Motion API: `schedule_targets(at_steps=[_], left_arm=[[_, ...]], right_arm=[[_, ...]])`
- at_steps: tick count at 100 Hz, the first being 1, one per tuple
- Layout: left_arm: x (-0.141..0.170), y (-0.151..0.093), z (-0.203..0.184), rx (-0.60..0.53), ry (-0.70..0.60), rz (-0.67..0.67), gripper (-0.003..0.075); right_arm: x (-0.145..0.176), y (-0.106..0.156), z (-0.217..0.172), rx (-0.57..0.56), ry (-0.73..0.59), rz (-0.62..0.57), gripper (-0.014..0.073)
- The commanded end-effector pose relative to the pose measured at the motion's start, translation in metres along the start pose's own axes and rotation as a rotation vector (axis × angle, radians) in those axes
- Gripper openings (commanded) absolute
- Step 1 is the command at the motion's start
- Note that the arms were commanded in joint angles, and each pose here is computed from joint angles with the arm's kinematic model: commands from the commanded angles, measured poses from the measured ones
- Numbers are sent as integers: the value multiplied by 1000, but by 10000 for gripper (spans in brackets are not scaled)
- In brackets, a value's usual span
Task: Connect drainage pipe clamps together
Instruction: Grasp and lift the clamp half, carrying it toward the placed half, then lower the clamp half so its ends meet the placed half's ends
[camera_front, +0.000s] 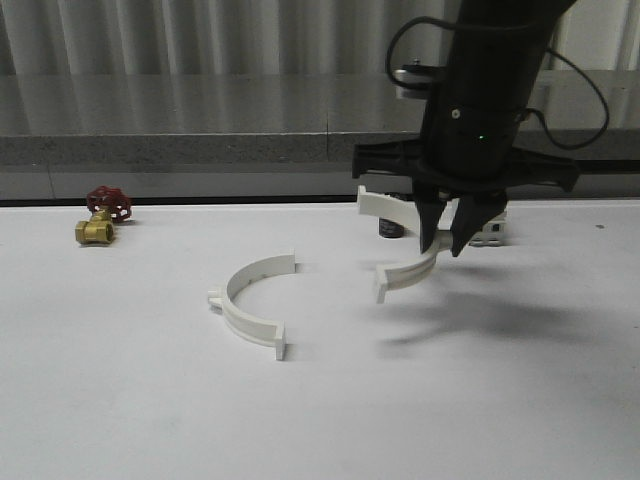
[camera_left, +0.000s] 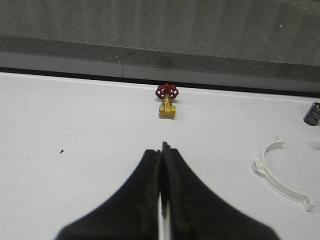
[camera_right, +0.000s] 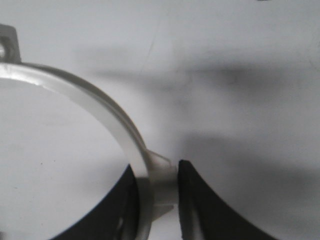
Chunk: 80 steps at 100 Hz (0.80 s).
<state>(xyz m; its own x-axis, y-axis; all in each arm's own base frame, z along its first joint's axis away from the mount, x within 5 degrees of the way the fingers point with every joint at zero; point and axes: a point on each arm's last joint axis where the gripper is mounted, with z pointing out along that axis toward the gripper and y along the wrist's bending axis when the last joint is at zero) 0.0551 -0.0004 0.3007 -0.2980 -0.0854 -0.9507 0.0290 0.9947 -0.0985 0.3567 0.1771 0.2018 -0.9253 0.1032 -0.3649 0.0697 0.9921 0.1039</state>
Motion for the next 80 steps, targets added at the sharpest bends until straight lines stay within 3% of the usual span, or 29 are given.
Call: schedule_targets(at_steps=[1, 39, 80], left_arm=[[-14, -2, -3, 19, -88, -2, -21], [-14, -2, -3, 19, -88, -2, -21], [-14, -2, -3, 19, -88, -2, -21]], right_arm=[[-7, 13, -16, -15, -64, -9, 59], [-2, 58, 6, -31, -32, -37, 59], [-1, 62, 14, -26, -17, -6, 59]])
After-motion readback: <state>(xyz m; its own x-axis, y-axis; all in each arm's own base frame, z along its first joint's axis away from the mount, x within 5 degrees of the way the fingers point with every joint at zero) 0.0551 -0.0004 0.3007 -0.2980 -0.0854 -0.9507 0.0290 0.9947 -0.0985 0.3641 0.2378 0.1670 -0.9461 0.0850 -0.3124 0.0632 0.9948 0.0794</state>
